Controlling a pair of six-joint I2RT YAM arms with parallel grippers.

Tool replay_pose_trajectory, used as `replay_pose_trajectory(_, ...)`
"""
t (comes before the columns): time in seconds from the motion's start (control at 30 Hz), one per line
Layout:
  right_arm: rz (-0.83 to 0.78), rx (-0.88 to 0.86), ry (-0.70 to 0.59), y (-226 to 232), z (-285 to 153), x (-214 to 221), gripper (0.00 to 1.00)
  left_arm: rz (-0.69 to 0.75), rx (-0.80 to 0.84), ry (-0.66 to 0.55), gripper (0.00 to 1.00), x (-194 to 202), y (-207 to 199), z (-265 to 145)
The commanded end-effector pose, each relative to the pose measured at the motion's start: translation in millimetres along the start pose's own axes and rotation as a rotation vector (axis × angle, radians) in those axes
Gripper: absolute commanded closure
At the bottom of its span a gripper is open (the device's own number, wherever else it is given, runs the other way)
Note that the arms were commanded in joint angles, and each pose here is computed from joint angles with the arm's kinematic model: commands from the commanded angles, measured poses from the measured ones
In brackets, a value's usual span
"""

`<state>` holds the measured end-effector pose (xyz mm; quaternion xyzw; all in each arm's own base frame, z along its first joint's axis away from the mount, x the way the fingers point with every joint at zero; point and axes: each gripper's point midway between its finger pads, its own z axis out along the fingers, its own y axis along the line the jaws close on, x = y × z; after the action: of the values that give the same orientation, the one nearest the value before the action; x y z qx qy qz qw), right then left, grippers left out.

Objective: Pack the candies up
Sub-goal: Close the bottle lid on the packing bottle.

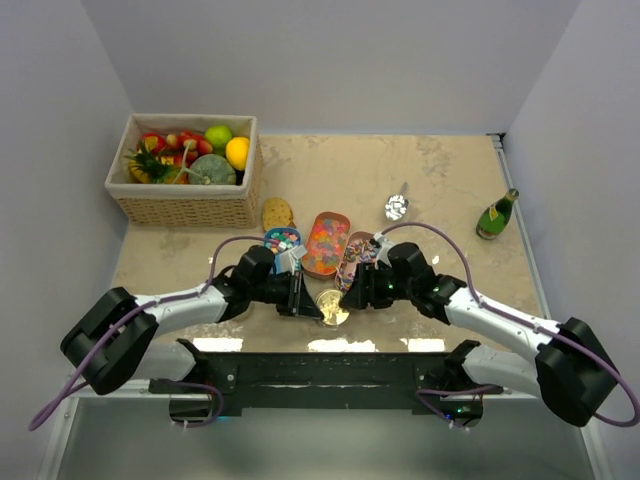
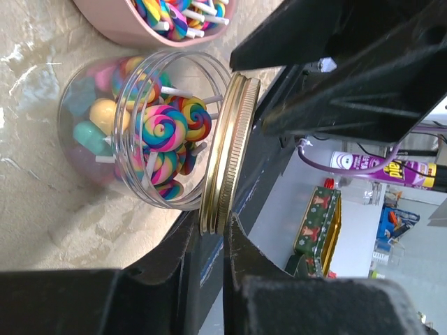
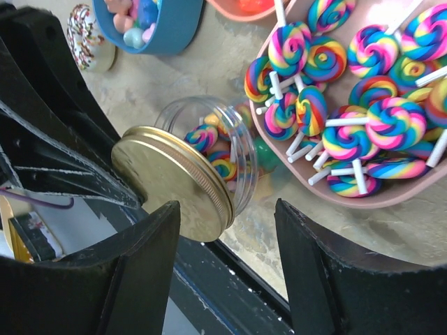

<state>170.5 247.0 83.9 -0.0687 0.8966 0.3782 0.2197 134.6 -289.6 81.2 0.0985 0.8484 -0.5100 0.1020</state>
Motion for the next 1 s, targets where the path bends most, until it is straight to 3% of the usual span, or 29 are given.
replay_pose_trajectory(0.0,-0.030,-0.040,-0.028,15,4,-9,0.40,0.033,-0.009,-0.024,0.94,-13,-6,2)
replay_pose_trajectory(0.17,-0.028,-0.025,-0.020,11,9,-7,0.40,0.033,-0.020,-0.030,0.90,-15,-7,0)
replay_pose_trajectory(0.3,0.000,-0.013,-0.032,9,13,-10,0.41,0.039,-0.026,-0.035,0.75,-16,-9,-2)
replay_pose_trajectory(0.4,0.018,-0.038,-0.057,15,15,-16,0.43,0.046,-0.029,-0.047,0.69,-19,-11,-4)
replay_pose_trajectory(0.8,0.043,-0.071,-0.059,24,12,-17,0.58,0.063,-0.074,-0.074,0.64,-24,-10,-10)
replay_pose_trajectory(0.97,0.053,-0.060,-0.055,22,15,-17,0.59,0.088,-0.121,-0.098,0.62,-29,-7,-15)
